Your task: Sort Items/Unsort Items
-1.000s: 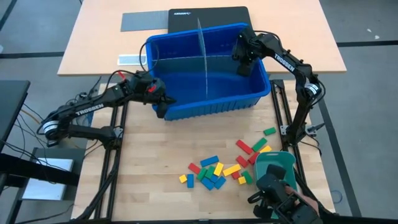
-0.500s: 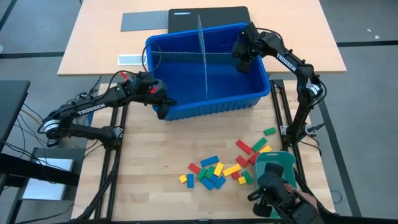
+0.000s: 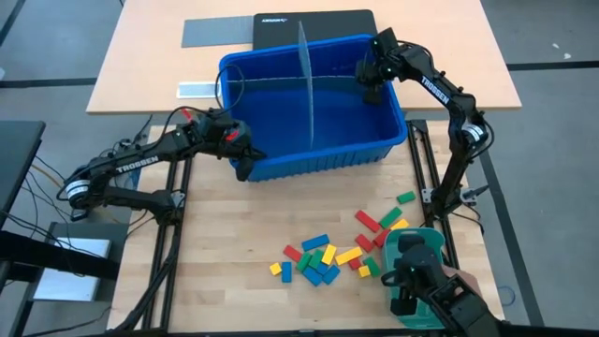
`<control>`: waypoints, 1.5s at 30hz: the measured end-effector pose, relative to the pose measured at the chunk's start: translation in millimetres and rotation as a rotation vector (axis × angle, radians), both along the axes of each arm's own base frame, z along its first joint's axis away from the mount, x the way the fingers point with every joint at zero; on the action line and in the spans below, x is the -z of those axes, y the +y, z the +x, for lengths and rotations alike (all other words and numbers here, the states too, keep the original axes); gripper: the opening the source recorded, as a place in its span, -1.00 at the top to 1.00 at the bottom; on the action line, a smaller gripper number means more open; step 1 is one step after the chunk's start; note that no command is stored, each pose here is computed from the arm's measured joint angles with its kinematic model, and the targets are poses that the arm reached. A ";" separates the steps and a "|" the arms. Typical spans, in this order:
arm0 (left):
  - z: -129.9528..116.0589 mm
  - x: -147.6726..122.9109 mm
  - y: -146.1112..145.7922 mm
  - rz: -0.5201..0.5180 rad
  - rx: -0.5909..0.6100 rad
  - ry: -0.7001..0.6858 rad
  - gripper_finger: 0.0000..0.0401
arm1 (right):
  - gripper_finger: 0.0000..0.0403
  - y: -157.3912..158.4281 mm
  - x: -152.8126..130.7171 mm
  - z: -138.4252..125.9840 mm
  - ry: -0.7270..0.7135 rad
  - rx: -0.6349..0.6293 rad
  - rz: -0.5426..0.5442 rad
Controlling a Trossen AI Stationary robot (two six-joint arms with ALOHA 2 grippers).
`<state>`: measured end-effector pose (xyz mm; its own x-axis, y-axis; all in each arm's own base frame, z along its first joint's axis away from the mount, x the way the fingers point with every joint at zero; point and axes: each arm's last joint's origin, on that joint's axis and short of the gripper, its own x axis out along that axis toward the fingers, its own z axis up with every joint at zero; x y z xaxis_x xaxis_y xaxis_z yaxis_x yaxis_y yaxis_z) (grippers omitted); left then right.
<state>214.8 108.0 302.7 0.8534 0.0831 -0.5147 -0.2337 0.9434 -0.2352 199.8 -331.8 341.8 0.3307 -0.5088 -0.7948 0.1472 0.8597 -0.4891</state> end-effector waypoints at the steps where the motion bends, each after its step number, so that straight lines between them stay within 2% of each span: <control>1: 0.4 -1.2 -0.1 -0.003 0.009 -0.011 0.99 | 1.00 -0.9 2.2 -1.1 0.003 -0.013 0.002; 4: 2.4 -15.3 0.2 0.003 0.024 -0.069 0.99 | 1.00 -1.4 7.2 -2.9 0.004 -0.025 0.021; 7: 3.4 -44.0 1.1 0.049 0.015 -0.160 0.99 | 1.00 -0.8 7.9 -1.9 0.000 -0.029 0.025; 12: -2.2 -91.7 9.2 0.156 -0.170 -0.251 0.99 | 1.00 3.5 9.0 2.8 0.021 -0.038 0.033; 17: -12.2 -109.3 32.0 0.168 -0.338 -0.190 0.97 | 1.00 9.4 10.4 6.9 0.040 -0.063 0.055; 20: -16.9 -115.1 49.4 0.161 -0.370 -0.105 0.89 | 1.00 11.0 8.2 6.0 0.044 -0.066 0.049; 23: -20.8 -118.6 67.5 0.187 -0.392 -0.013 0.77 | 1.00 13.1 6.3 5.4 0.045 -0.065 0.049; 29: -28.5 -137.4 101.7 0.312 -0.432 0.037 0.42 | 1.00 18.8 6.8 9.1 0.059 -0.077 0.070; 32: -33.1 -134.4 120.5 0.347 -0.435 0.134 0.30 | 1.00 20.4 6.6 11.7 0.062 -0.082 0.065; 38: -31.7 -104.8 155.2 0.292 -0.374 0.358 0.24 | 1.00 22.0 6.3 13.5 0.063 -0.088 0.064; 41: -25.0 -92.4 166.9 0.291 -0.347 0.407 0.24 | 1.00 21.9 6.3 13.5 0.063 -0.086 0.064; 45: -19.5 -86.0 175.7 0.350 -0.325 0.441 0.24 | 1.00 22.3 6.5 13.6 0.065 -0.086 0.066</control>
<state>195.3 283.8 388.8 0.4713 0.5279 -0.7065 -0.5247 0.8117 0.2565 213.4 -309.5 335.3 0.3172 -0.4265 -0.8470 0.0415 0.8986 -0.4369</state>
